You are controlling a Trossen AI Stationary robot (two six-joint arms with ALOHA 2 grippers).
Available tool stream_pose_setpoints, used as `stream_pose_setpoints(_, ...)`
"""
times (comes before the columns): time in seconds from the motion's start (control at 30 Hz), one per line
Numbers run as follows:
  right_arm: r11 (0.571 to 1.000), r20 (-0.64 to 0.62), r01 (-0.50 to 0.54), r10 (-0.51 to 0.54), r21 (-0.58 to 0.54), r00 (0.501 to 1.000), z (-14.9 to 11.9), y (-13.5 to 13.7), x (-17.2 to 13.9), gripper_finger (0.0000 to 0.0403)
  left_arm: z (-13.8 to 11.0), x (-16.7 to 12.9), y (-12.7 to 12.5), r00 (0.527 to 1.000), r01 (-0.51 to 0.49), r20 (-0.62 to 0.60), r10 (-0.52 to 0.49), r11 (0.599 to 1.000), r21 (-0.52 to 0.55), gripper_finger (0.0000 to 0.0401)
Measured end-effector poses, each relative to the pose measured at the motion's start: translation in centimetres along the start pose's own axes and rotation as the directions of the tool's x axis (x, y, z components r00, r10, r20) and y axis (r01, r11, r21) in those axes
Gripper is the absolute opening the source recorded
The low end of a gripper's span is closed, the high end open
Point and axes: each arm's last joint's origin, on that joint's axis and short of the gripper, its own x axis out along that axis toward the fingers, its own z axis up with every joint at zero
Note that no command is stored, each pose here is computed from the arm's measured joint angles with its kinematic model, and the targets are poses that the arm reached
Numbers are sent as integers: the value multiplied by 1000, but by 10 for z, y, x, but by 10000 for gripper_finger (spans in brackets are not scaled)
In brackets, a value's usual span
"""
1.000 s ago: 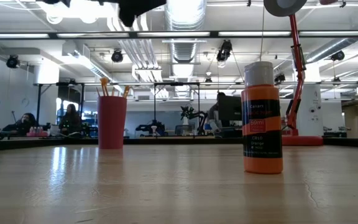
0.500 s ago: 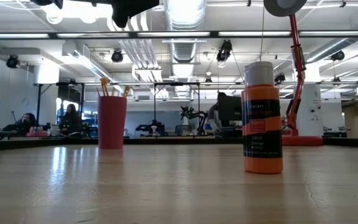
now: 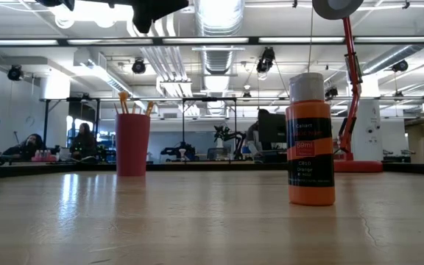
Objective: Pick & Place Paint Supplies
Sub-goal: Put the pink paint bottle into the yellow bin
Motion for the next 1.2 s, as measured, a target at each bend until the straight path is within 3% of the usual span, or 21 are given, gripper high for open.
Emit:
stream_pose_setpoints(0.2, 998, 59, 0, 4, -67, 998, -23, -2, 0, 114, 0, 0, 0, 1000, 0, 0, 0, 1000, -3, 229)
stream_pose_setpoints(0.43, 998, 55, -17, 20, -60, 998, -52, -23, 4, 114, 1, 0, 0, 1000, -12, 12, 13, 999, -37, 229)
stream_pose_setpoints(0.73, 996, 75, -81, 83, -34, 994, -63, -31, 8, 114, 2, 0, 3, 996, -87, 23, 89, 994, -68, 229)
stream_pose_setpoints(1.2, 963, 79, -231, 243, -141, 967, -66, -31, 8, 114, 2, 0, 3, 994, -102, 27, 104, 993, -61, 229)
